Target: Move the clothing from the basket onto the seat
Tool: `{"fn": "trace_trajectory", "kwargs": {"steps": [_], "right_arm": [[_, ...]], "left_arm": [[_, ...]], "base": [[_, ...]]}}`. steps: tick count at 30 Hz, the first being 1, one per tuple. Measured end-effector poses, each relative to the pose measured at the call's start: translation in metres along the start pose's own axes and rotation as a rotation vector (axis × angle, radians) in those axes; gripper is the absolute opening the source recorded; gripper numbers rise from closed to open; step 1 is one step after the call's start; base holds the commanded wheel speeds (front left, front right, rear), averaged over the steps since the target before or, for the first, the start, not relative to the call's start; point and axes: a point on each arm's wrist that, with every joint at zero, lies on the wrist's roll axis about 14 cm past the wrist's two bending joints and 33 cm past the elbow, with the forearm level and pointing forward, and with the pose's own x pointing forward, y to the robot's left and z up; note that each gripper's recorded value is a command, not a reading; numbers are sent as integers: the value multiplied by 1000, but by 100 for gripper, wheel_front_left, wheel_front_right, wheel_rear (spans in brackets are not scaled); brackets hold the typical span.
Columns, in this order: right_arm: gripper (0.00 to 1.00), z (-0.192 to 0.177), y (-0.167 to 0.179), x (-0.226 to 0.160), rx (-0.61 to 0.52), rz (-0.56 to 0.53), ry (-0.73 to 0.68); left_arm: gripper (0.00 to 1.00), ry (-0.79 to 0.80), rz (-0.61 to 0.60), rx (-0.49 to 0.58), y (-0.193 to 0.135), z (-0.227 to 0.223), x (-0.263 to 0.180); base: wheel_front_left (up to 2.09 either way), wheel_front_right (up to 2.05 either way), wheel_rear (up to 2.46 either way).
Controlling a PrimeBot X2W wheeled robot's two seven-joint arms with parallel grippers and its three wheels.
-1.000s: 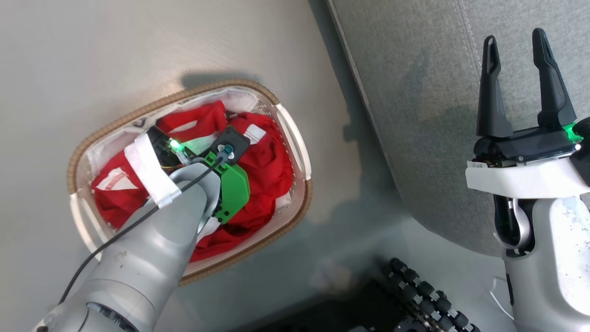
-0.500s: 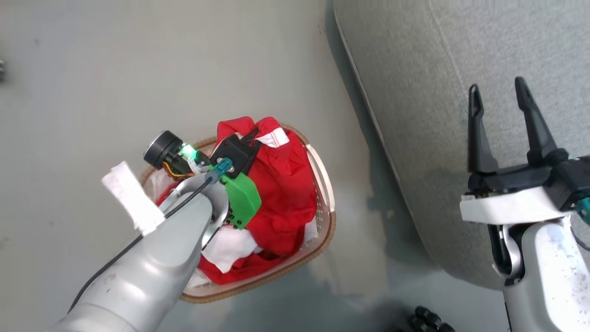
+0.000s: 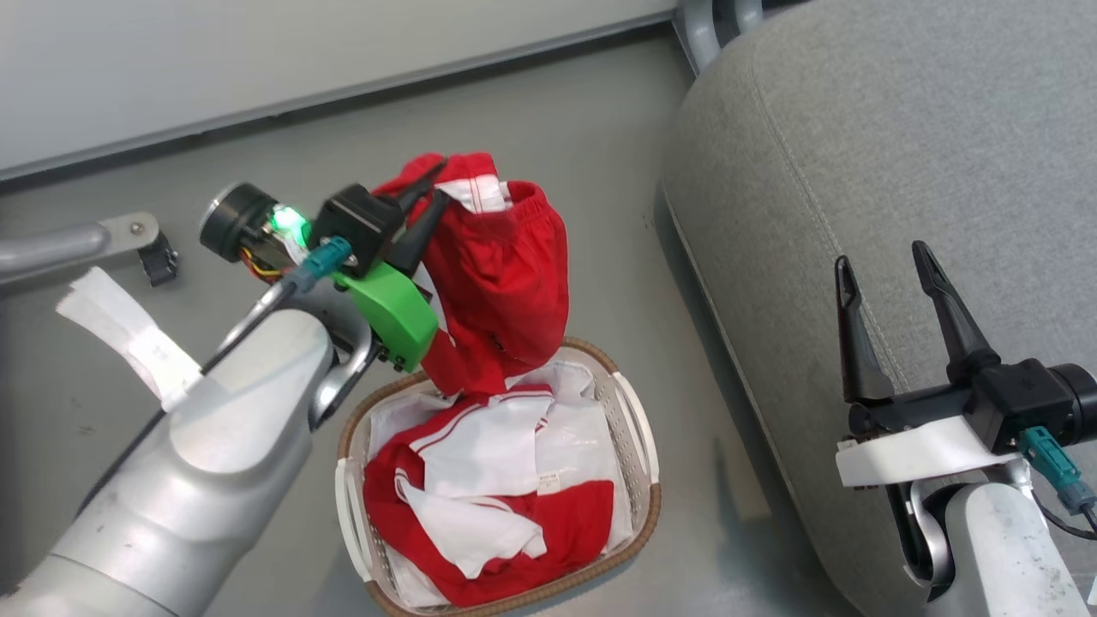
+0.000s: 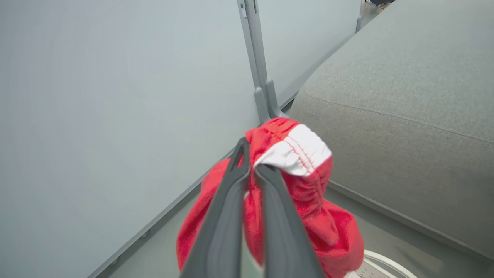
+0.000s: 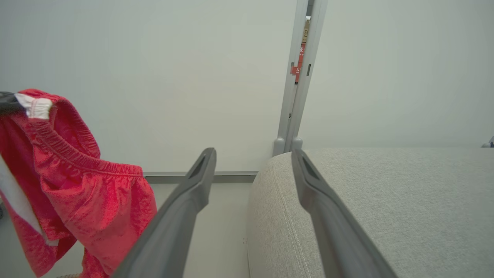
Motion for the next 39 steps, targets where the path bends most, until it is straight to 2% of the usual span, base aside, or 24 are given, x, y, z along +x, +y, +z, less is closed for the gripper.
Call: {"fn": "trace_trajectory", "kwargs": {"steps": [7,14,25,30,39], "right_arm": [[100,35,17,-9,10,47,-87],[100,57,31,-16,15,87,-142],[100,55,72,-12,-23,213,-133],[100,44,109,-12,-22,327,-100],[100,38,178,-17,75,536,-63]], "left_arm": [[0,-138,52,172,25,99,-22],[0,-226,87,280,33,158,-43],[0,-283,60,310,18,180,-53],[0,-279,48,312,10,180,-55],[0,-291,39,315,-6,195,-52]], "base": [[0,0,0],[0,0,0],[0,0,0],[0,0,0],[0,0,0]]}}
